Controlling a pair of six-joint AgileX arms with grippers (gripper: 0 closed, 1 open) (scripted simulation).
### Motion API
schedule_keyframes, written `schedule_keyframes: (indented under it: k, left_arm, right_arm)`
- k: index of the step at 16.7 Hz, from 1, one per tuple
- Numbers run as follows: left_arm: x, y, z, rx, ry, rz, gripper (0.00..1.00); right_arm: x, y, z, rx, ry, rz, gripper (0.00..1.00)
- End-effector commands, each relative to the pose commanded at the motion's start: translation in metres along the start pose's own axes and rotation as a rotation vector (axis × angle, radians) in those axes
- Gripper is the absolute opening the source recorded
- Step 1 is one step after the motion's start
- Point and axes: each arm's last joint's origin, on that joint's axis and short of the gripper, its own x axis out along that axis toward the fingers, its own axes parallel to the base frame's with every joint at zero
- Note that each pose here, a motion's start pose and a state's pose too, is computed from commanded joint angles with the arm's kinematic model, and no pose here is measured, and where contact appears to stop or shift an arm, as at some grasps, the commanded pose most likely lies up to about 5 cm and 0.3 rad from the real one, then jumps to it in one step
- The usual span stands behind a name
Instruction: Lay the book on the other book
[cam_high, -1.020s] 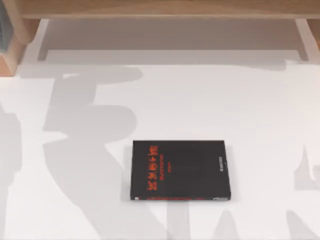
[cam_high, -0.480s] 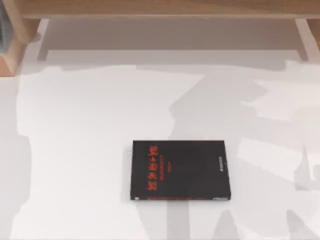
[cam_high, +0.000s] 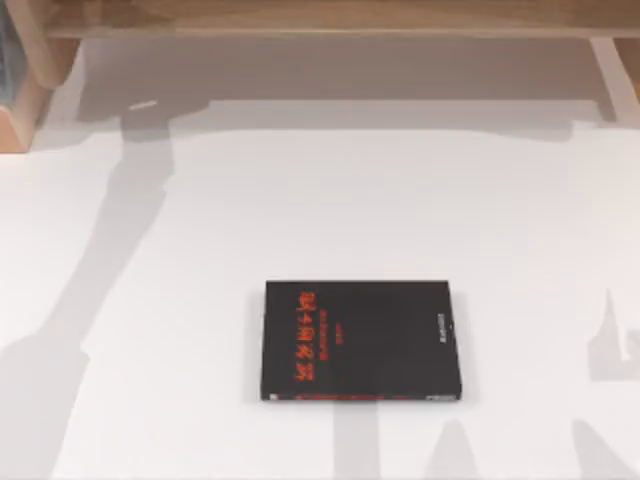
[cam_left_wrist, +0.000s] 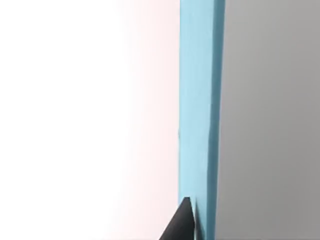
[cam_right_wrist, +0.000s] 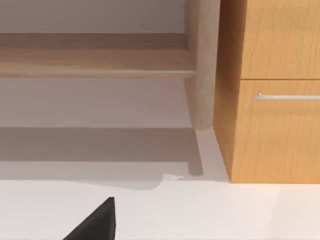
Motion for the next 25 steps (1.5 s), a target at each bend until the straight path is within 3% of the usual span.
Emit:
schedule_keyframes:
  k: [4, 8, 11, 13, 17, 25]
  left_arm:
    - [-0.077, -0.101, 0.025, 0.077, 0.169, -0.339, 0.00]
    - [-0.195, -0.196, 0.017, 0.323, 0.277, -0.742, 0.00]
    - [-0.287, -0.234, -0.006, 0.558, 0.309, -0.972, 0.00]
    - [-0.339, -0.243, -0.024, 0.714, 0.306, -1.078, 0.00]
    - [-0.391, -0.243, -0.048, 0.895, 0.286, -1.162, 0.00]
    - [-0.389, -0.246, -0.050, 0.894, 0.287, -1.161, 0.00]
  right_arm:
    - [0.000, 0.000, 0.000, 0.000, 0.000, 0.000, 1.00]
    - [0.000, 0.000, 0.000, 0.000, 0.000, 0.000, 1.00]
    - [0.000, 0.000, 0.000, 0.000, 0.000, 0.000, 1.00]
    - [0.000, 0.000, 0.000, 0.000, 0.000, 0.000, 1.00]
    - [0.000, 0.000, 0.000, 0.000, 0.000, 0.000, 1.00]
    - [0.000, 0.000, 0.000, 0.000, 0.000, 0.000, 1.00]
